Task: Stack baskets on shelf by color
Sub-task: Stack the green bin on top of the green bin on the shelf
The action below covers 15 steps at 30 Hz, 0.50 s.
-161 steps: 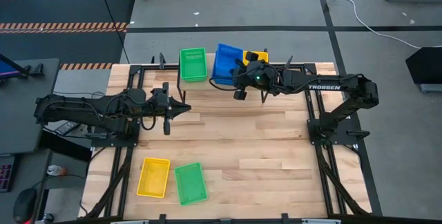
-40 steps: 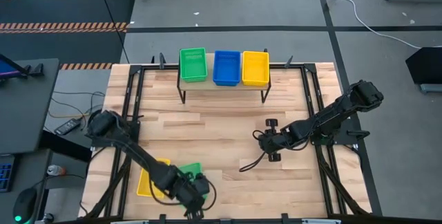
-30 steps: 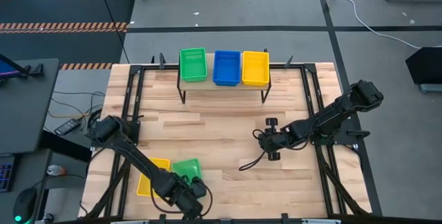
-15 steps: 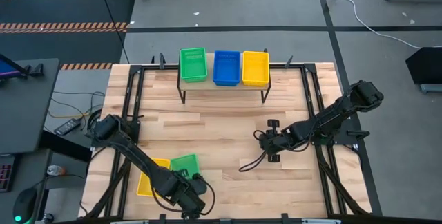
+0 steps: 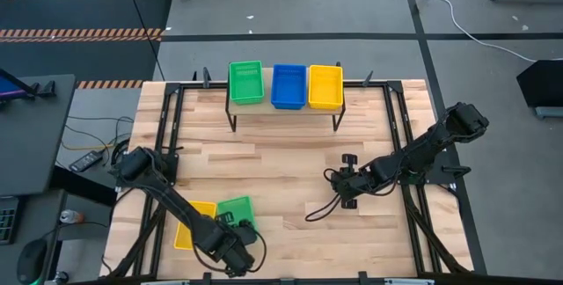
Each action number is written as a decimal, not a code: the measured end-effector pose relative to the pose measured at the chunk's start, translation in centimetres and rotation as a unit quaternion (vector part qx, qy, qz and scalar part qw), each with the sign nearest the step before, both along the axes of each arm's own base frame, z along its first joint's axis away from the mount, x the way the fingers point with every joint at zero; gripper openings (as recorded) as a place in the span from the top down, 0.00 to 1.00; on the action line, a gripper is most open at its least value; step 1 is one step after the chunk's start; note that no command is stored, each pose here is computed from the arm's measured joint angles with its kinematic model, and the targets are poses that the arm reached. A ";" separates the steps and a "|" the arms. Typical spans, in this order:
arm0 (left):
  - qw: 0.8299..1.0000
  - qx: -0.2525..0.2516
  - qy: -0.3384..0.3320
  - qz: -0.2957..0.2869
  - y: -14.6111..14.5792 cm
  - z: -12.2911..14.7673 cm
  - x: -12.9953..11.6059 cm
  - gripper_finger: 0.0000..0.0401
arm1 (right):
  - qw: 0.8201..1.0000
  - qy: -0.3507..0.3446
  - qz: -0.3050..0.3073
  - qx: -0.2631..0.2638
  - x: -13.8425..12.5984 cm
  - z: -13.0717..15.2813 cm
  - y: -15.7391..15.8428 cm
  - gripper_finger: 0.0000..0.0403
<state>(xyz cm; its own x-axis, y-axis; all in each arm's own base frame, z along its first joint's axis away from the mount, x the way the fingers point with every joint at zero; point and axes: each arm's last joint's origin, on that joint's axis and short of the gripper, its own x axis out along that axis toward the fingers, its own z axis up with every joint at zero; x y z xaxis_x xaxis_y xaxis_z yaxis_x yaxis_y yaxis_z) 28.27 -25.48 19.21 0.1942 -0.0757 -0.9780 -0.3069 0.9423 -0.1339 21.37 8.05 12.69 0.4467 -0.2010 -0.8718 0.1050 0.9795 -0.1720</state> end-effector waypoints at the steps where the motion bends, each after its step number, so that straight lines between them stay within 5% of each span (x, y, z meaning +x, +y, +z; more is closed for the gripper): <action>1: 1.000 -0.004 -0.005 -0.001 0.0 -0.3 0.0 0.54 | 1.000 0.000 0.000 0.000 0.0 0.0 0.0 0.70; 7: 0.999 0.047 0.006 0.007 1.5 -2.2 -0.5 0.63 | 1.000 -0.001 0.002 -0.003 0.0 0.0 0.0 0.70; 13: 0.997 0.082 0.003 -0.011 3.2 -2.4 0.6 0.94 | 1.000 0.001 0.009 -0.007 0.0 0.0 0.0 0.70; 15: 0.995 0.099 -0.005 -0.027 3.7 -2.1 1.1 0.97 | 1.000 0.003 0.015 -0.010 0.0 0.0 0.0 0.70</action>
